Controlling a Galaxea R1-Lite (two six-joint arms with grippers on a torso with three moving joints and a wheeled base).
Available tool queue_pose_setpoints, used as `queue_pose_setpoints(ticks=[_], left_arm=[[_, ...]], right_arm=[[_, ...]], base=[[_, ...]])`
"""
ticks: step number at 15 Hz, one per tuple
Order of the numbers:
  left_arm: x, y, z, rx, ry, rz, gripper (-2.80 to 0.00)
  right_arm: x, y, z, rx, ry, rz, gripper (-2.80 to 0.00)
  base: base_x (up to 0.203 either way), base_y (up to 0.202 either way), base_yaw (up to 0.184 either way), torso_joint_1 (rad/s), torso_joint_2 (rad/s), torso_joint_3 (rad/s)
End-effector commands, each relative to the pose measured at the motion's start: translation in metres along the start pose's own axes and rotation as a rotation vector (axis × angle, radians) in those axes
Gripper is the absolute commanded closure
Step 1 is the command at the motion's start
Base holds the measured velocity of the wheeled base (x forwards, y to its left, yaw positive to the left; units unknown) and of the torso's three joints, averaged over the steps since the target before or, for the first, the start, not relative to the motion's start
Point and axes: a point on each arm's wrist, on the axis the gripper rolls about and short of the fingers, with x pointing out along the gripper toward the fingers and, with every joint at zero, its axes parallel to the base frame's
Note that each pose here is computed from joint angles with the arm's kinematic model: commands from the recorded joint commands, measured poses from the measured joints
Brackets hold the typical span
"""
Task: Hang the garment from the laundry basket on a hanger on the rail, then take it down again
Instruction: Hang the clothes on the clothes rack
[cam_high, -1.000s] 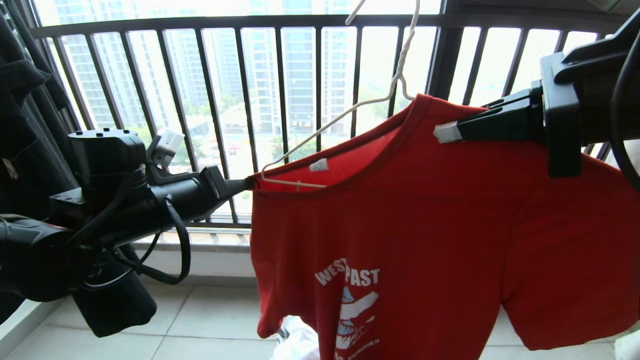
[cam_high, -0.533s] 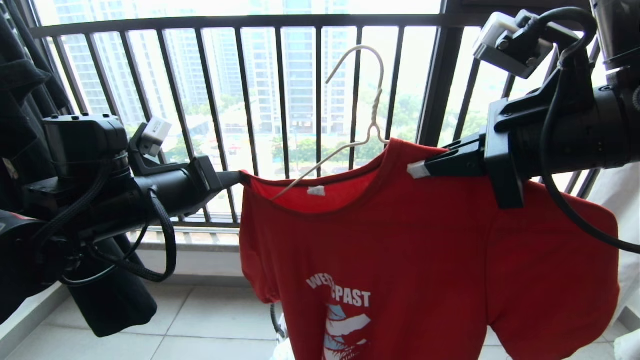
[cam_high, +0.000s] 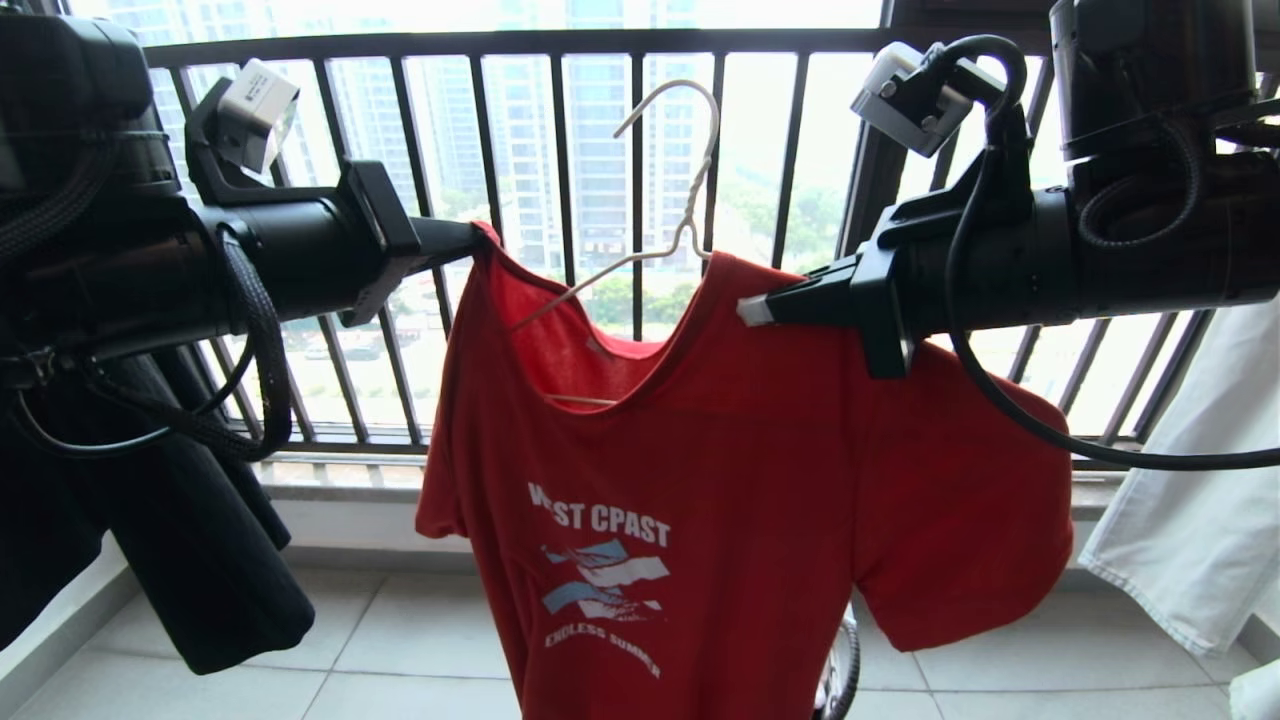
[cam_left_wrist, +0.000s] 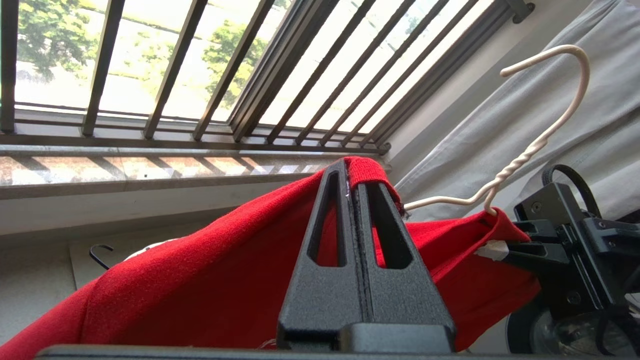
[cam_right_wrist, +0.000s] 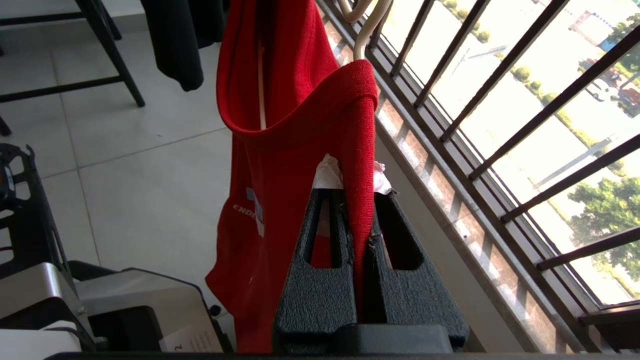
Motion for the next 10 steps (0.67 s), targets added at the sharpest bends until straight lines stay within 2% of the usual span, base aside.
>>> queue_pose_setpoints(ticks=[1, 4, 7, 10], left_arm=[[0.000, -0.025, 0.028, 0.033, -0.027, -0.037, 0.00], [-0.002, -0.053, 0.045, 0.047, -0.008, -0.073, 0.00], [0.001, -0.080, 0.044, 0.075, 0.058, -0.108, 0.00], [0.027, -0.091, 0.035, 0.148, 0.062, -0.016, 0.00]], right_arm=[[0.013, -0.004, -0.005, 0.043, -0.050, 0.001, 0.00], [0.026, -0.008, -0.013, 0.094, -0.143, 0.002, 0.00], [0.032, -0.009, -0.023, 0.147, -0.228, -0.002, 0.00], [0.035, -0.009, -0.029, 0.193, -0.308, -0.004, 0.00]], base=[[0.000, 0.000, 0.000, 0.000, 0.00, 0.000], [0.000, 0.000, 0.000, 0.000, 0.00, 0.000], [0.000, 0.000, 0.000, 0.000, 0.00, 0.000], [0.000, 0.000, 0.000, 0.000, 0.00, 0.000]])
